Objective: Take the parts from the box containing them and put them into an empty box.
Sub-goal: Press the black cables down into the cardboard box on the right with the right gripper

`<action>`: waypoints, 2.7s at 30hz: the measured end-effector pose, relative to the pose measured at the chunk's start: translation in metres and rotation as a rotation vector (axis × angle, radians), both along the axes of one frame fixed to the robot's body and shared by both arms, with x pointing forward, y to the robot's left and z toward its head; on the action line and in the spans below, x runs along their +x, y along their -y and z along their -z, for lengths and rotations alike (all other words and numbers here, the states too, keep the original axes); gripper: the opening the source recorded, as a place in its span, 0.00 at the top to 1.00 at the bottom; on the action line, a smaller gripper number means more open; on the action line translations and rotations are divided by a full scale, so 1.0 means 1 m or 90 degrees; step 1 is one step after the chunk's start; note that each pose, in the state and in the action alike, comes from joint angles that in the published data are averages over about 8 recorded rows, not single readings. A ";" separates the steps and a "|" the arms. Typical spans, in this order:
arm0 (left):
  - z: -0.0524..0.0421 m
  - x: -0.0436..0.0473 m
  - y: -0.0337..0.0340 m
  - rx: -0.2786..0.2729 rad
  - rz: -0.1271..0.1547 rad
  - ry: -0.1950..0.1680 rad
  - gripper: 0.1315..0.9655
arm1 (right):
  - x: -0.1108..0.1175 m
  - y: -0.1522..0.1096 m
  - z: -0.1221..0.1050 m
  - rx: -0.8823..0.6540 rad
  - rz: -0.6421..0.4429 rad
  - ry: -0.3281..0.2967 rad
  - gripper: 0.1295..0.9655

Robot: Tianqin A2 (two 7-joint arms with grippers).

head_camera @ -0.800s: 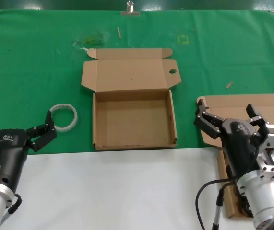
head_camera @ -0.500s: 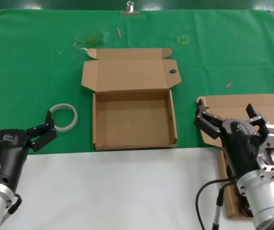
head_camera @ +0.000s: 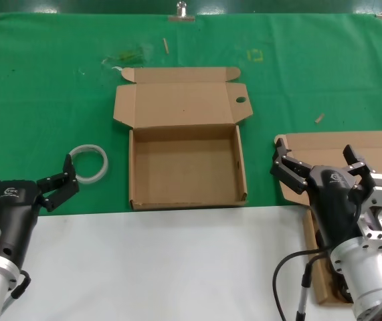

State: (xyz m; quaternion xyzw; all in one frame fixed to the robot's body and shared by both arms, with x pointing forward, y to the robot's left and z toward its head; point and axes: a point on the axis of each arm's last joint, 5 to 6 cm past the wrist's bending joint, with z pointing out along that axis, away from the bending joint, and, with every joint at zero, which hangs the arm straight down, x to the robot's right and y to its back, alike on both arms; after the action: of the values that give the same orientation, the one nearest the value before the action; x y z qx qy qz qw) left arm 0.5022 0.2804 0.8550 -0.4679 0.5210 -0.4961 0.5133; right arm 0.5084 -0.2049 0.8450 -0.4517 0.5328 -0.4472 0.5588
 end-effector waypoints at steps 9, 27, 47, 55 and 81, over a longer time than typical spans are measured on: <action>0.0000 0.0000 0.0000 0.000 0.000 0.000 0.00 | 0.000 -0.042 -0.002 0.011 0.029 -0.055 0.00; 0.0000 0.0000 0.0000 0.000 0.000 0.000 0.00 | -0.044 -0.033 -0.019 -0.234 0.180 -0.307 0.00; 0.0000 0.0000 0.0000 0.000 0.000 0.000 0.00 | -0.037 0.005 -0.040 -0.559 0.069 -0.504 0.00; 0.0000 0.0000 0.0000 0.000 0.000 0.000 0.00 | -0.026 0.019 -0.036 -0.634 0.017 -0.545 0.00; 0.0000 0.0000 0.0000 0.000 0.000 0.000 0.00 | -0.002 0.066 -0.034 -0.772 0.008 -0.586 0.01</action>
State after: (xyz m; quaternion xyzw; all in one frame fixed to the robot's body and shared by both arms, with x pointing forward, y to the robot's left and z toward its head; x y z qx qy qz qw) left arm 0.5022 0.2804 0.8550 -0.4679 0.5210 -0.4961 0.5133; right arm 0.5059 -0.2710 0.8795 -0.8174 0.3756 -0.4314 -0.0681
